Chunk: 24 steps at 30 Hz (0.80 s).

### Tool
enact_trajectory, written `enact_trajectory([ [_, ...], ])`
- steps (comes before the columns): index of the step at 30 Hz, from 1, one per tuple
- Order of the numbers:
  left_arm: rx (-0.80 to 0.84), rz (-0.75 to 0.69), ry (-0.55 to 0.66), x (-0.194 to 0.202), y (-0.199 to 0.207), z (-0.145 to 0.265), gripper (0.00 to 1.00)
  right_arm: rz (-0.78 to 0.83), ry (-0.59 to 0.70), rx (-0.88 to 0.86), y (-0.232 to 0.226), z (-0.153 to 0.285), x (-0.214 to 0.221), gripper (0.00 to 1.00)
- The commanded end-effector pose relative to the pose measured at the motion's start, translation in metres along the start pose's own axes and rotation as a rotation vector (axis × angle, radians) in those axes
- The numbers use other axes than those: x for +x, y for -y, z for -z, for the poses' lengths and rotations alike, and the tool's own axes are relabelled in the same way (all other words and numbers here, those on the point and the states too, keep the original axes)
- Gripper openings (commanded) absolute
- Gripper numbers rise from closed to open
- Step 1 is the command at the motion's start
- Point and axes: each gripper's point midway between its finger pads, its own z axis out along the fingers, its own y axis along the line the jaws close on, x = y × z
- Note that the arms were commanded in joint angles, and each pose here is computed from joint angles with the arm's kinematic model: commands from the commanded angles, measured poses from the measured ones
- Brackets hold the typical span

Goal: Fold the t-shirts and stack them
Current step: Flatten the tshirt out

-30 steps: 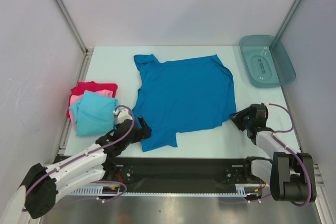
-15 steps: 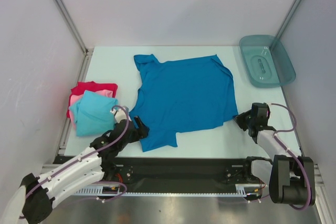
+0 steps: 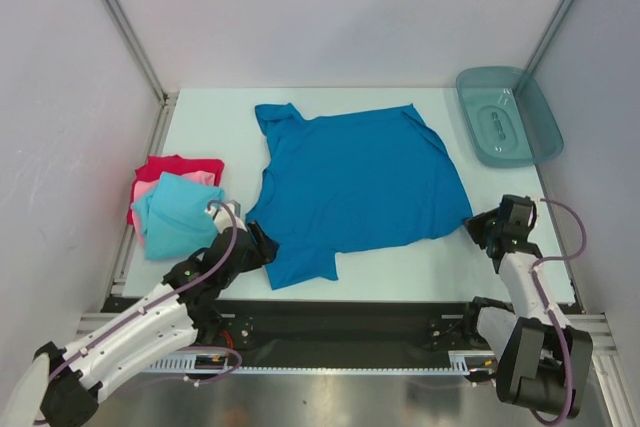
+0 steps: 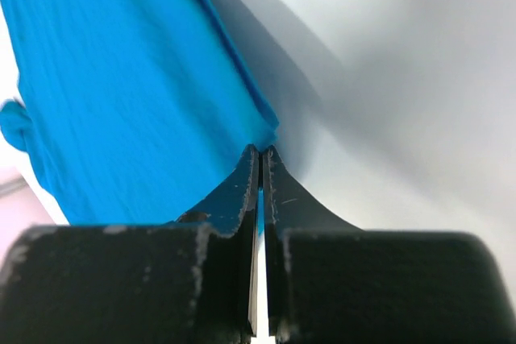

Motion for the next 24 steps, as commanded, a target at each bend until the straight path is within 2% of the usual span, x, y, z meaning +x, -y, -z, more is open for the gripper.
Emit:
enact_trajectory([
  [1,0.037,0.006,0.028,-0.013,0.013,0.010,0.59,-0.004,0.021,-0.010,-0.004,0.011,-0.016,0.00],
  [14,0.043,0.010,0.022,-0.013,0.014,0.014,0.59,-0.029,0.011,0.013,0.016,0.016,-0.022,0.00],
  [24,0.048,0.013,0.021,-0.012,0.013,0.016,0.59,-0.108,0.027,0.014,0.033,0.030,-0.027,0.00],
])
